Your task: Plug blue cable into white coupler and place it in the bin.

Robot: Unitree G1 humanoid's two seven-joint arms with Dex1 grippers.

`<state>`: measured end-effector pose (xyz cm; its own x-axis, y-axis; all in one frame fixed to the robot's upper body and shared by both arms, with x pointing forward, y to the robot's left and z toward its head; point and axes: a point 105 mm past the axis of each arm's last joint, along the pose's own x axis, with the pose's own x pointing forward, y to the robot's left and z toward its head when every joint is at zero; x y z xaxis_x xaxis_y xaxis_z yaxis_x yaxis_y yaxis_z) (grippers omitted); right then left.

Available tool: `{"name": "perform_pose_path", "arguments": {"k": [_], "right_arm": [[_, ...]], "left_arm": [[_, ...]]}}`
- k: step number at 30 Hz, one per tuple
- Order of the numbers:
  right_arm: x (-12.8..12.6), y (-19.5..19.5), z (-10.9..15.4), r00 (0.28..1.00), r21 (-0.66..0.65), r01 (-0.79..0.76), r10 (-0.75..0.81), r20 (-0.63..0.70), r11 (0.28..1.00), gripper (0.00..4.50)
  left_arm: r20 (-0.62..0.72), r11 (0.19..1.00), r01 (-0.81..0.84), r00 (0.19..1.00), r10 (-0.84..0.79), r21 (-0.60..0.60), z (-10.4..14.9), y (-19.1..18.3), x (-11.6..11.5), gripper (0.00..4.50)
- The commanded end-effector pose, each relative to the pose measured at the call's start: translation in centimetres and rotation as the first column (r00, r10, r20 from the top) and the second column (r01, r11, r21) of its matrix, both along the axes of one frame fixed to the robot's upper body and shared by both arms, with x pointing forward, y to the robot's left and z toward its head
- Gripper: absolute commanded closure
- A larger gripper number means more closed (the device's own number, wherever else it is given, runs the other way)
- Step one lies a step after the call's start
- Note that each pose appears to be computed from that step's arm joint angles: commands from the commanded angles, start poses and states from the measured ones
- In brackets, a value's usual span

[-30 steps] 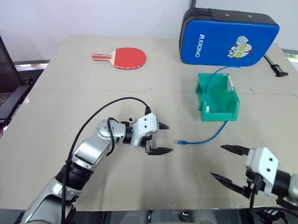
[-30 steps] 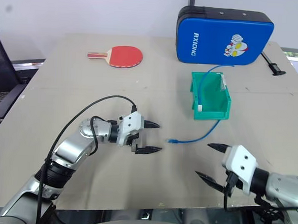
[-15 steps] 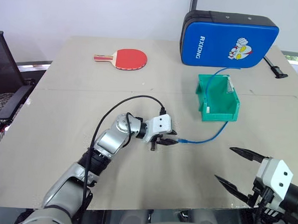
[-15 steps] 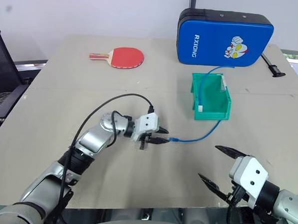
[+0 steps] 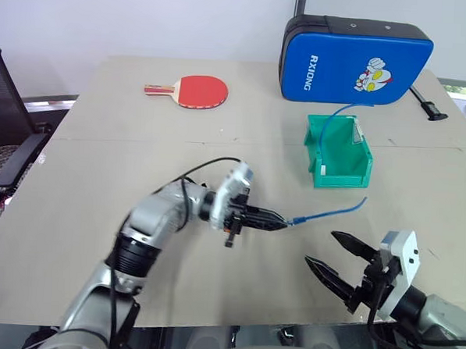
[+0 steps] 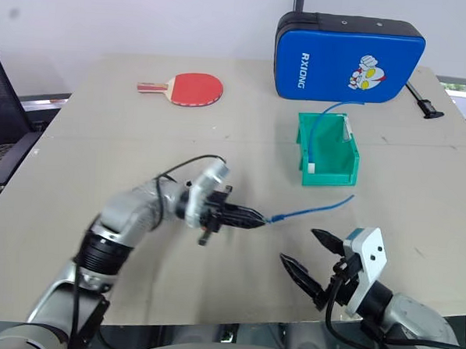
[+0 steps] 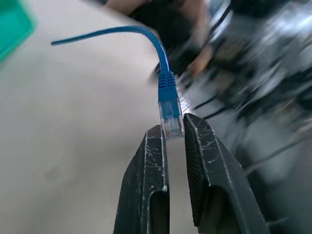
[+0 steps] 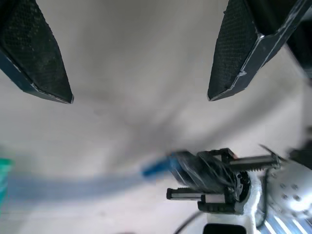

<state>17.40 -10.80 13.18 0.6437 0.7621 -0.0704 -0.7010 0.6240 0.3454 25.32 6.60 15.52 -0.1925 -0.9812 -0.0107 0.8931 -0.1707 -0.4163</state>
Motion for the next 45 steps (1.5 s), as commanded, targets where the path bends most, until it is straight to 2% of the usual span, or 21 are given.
{"name": "perform_pose_path", "arguments": {"k": [1, 5, 16, 20, 23, 29, 30, 32, 36, 40, 45], "right_arm": [[0.3, 1.0, 2.1, 0.999, 0.128, -0.029, 0.025, 0.031, 0.991, 1.63], [0.9, 1.7, 3.6, 0.999, 0.240, -0.048, 0.041, 0.034, 0.970, 1.63], [1.8, 2.5, 4.5, 0.994, 0.314, -0.100, 0.106, -0.002, 0.944, 1.63], [1.9, 2.6, 4.5, 0.993, 0.333, -0.103, 0.113, -0.012, 0.937, 2.92], [1.8, 2.7, 4.5, 0.992, 0.338, -0.107, 0.122, -0.023, 0.935, 4.34], [1.7, 2.7, 4.4, 0.990, 0.337, -0.116, 0.135, -0.034, 0.934, 4.44], [1.7, 2.7, 4.4, 0.990, 0.336, -0.116, 0.135, -0.033, 0.935, 4.50], [1.9, 2.5, 4.4, 0.992, 0.326, -0.112, 0.126, -0.022, 0.939, 4.50], [2.6, 2.0, 4.2, 0.996, 0.305, -0.086, 0.093, -0.007, 0.948, 4.50], [3.4, 1.6, 3.9, 0.998, 0.303, -0.066, 0.070, -0.003, 0.951, 4.50], [4.0, 1.7, 3.5, 0.996, 0.302, -0.080, 0.087, -0.011, 0.950, 4.50]], "left_arm": [[-0.092, 0.998, 0.033, 0.995, -0.038, -0.056, 1.8, -0.2, -0.9, 4.50], [-0.101, 0.998, 0.032, 0.994, -0.036, -0.049, 2.0, -0.4, -1.4, 4.50], [-0.073, 0.999, 0.029, 0.997, -0.030, -0.018, 1.9, -1.2, -2.1, 4.50], [-0.068, 0.999, 0.032, 0.997, -0.033, -0.020, 1.8, -1.4, -2.2, 4.50], [-0.058, 1.000, 0.025, 0.998, -0.026, -0.017, 1.7, -1.5, -2.1, 4.50], [0.009, 1.000, -0.022, 1.000, 0.023, -0.007, 1.3, -1.7, -1.5, 4.50], [0.028, 0.999, -0.038, 0.999, 0.039, -0.002, 1.2, -1.7, -1.3, 3.76], [0.120, 0.990, -0.137, 0.984, 0.133, 0.030, 0.5, -0.3, -0.6, 3.25], [0.289, 0.946, -0.321, 0.911, 0.294, 0.051, -0.1, 2.4, 0.5, 1.19], [0.445, 0.858, -0.512, 0.780, 0.440, 0.050, -0.6, 7.1, 1.8, 1.19], [0.566, 0.765, -0.629, 0.685, 0.459, 0.141, -2.1, 13.0, 3.3, 1.19]]}}
